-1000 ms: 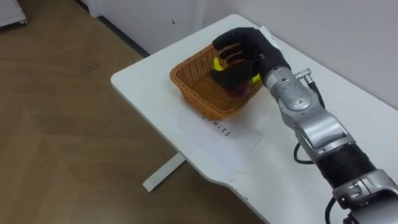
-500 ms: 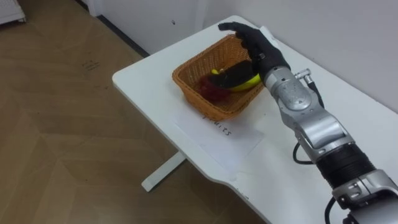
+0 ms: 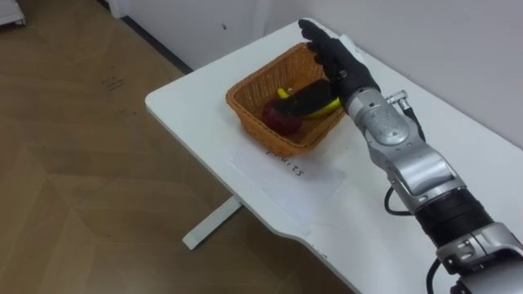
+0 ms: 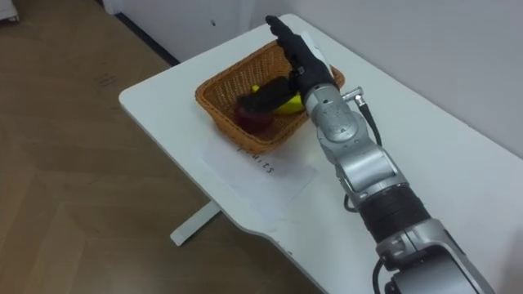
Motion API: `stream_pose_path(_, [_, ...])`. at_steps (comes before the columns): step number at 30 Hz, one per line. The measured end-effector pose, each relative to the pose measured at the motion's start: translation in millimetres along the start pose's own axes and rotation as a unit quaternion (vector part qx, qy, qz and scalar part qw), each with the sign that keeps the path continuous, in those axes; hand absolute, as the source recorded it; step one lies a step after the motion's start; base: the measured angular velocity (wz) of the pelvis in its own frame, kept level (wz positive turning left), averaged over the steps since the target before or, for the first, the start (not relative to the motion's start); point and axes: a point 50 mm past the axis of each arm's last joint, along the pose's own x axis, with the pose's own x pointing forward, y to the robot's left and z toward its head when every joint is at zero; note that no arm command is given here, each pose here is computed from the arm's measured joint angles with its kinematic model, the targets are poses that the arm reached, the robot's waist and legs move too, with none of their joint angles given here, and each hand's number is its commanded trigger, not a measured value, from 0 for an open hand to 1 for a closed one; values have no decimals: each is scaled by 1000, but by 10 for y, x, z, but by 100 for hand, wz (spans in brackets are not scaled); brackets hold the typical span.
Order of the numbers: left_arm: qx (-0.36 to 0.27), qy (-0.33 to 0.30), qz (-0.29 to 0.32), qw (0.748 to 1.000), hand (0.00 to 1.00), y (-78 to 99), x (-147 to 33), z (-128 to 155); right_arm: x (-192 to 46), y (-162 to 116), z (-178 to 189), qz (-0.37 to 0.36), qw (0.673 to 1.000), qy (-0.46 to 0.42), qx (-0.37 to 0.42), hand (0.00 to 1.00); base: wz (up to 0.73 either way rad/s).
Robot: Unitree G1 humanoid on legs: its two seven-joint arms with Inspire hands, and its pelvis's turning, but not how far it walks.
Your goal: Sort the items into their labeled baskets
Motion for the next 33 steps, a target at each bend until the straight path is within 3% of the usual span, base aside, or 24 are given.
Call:
stream_pose_path(10, [-7, -26, 10, 1000, 0, 24, -5, 127, -70, -459, 247, -69, 996, -56, 3, 0, -13])
stream_pose_path(24, [-19, -16, 17, 1000, 0, -36, 0, 50, -264, -962, 444, -177, 978, -99, -42, 0, -16])
stream_pose_path(33, [-24, -12, 22, 999, 0, 1, 6, 9, -407, -1274, 576, -240, 959, -137, 58, 0, -8])
